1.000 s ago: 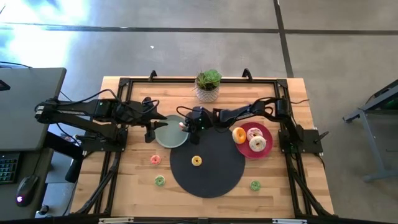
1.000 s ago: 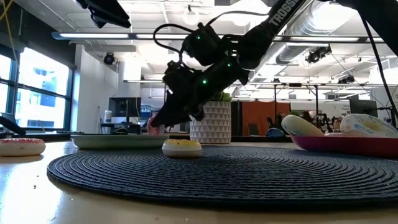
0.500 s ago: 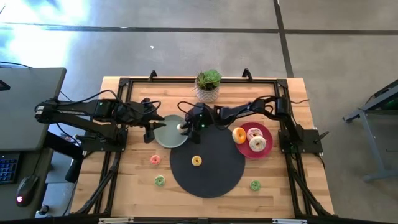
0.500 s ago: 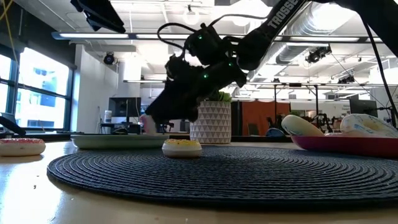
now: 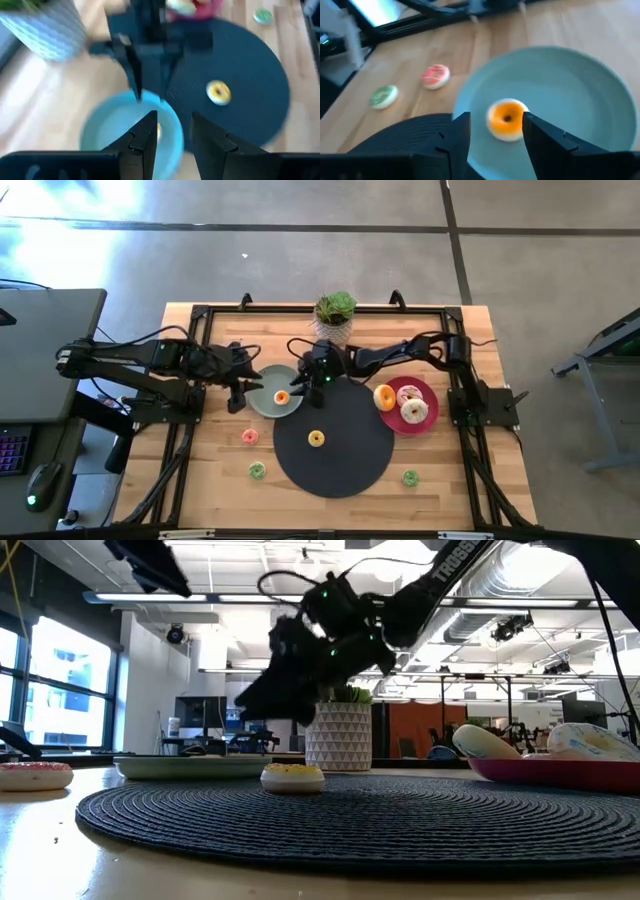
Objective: Pick & Place donuts
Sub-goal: Put the small pink donut on the blue plate
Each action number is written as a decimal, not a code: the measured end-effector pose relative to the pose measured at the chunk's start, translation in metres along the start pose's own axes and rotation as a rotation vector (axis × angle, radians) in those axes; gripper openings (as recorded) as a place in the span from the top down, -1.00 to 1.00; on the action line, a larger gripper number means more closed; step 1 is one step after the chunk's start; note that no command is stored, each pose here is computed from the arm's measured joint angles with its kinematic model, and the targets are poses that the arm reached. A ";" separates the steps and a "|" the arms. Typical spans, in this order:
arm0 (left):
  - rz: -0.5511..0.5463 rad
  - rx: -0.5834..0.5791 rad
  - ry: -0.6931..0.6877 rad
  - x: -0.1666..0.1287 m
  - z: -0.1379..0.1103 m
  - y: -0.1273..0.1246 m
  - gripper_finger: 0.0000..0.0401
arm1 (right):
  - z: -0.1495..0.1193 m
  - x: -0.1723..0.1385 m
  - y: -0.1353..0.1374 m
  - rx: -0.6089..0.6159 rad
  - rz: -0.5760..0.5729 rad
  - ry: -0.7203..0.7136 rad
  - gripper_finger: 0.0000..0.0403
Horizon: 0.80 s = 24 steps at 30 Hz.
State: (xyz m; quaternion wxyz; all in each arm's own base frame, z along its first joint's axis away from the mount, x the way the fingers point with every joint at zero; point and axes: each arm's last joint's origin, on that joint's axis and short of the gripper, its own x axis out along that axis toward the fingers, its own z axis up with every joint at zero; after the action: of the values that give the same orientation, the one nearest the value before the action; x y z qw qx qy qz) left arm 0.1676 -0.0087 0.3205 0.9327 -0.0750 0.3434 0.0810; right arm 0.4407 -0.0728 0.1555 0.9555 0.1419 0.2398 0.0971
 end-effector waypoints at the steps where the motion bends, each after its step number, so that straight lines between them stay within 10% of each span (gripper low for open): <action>1: -0.017 -0.009 0.028 0.001 -0.002 0.000 0.47 | 0.004 -0.002 0.003 -0.033 0.014 -0.004 0.17; 9: -0.091 -0.042 0.373 0.020 -0.027 -0.026 0.47 | 0.012 -0.024 0.041 -0.269 0.175 0.147 0.25; 24: 0.156 0.079 0.607 0.072 -0.072 -0.094 0.47 | -0.018 -0.010 0.097 -0.465 -0.037 0.381 0.02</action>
State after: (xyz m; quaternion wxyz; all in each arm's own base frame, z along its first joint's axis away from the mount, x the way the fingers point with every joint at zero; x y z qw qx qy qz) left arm 0.1958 -0.1076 0.2269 0.7807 -0.0328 0.6138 0.1129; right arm 0.4120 0.0203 0.1758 0.9017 -0.1060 0.3886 0.1570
